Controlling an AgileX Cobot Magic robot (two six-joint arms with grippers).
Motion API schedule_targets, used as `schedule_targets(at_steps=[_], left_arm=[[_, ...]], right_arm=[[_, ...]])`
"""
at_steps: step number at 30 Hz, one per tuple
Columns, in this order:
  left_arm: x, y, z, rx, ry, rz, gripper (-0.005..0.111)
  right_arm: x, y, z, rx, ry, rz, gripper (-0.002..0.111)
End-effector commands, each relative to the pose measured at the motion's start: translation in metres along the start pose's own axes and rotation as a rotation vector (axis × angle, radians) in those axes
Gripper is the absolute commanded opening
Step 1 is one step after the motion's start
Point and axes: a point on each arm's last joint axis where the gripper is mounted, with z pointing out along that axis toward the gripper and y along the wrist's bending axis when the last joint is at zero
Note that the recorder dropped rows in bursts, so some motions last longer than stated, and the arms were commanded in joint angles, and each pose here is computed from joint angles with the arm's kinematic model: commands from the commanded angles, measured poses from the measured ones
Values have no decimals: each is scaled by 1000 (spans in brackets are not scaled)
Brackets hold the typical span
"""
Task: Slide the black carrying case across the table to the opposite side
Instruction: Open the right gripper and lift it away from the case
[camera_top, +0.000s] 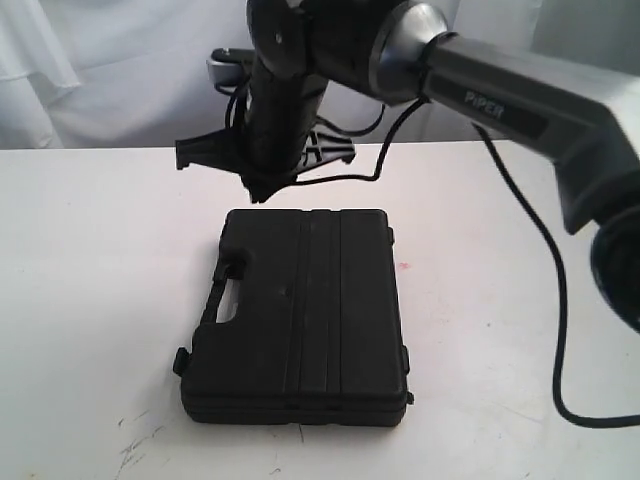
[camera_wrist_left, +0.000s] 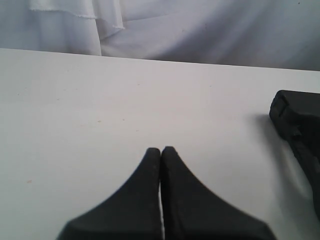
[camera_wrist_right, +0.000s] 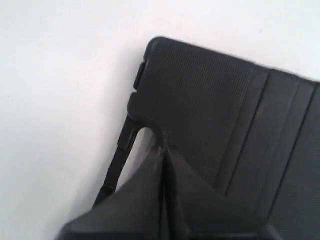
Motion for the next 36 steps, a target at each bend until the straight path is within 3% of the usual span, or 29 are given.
schedule_targets(at_steps=[1, 10, 16, 26, 36], left_arm=[[0, 0, 0, 0, -16, -4, 0], [0, 0, 0, 0, -16, -4, 0], [0, 0, 0, 0, -16, -4, 0], [0, 0, 0, 0, -16, -4, 0], [0, 0, 0, 0, -16, -4, 0]], right_arm=[[-6, -3, -45, 17, -96, -128, 0], [21, 4, -101, -67, -303, -206, 0], [59, -13, -124, -113, -383, -198, 0], [95, -48, -169, 49, -396, -287, 0], [99, -54, -192, 63, -448, -301, 0]])
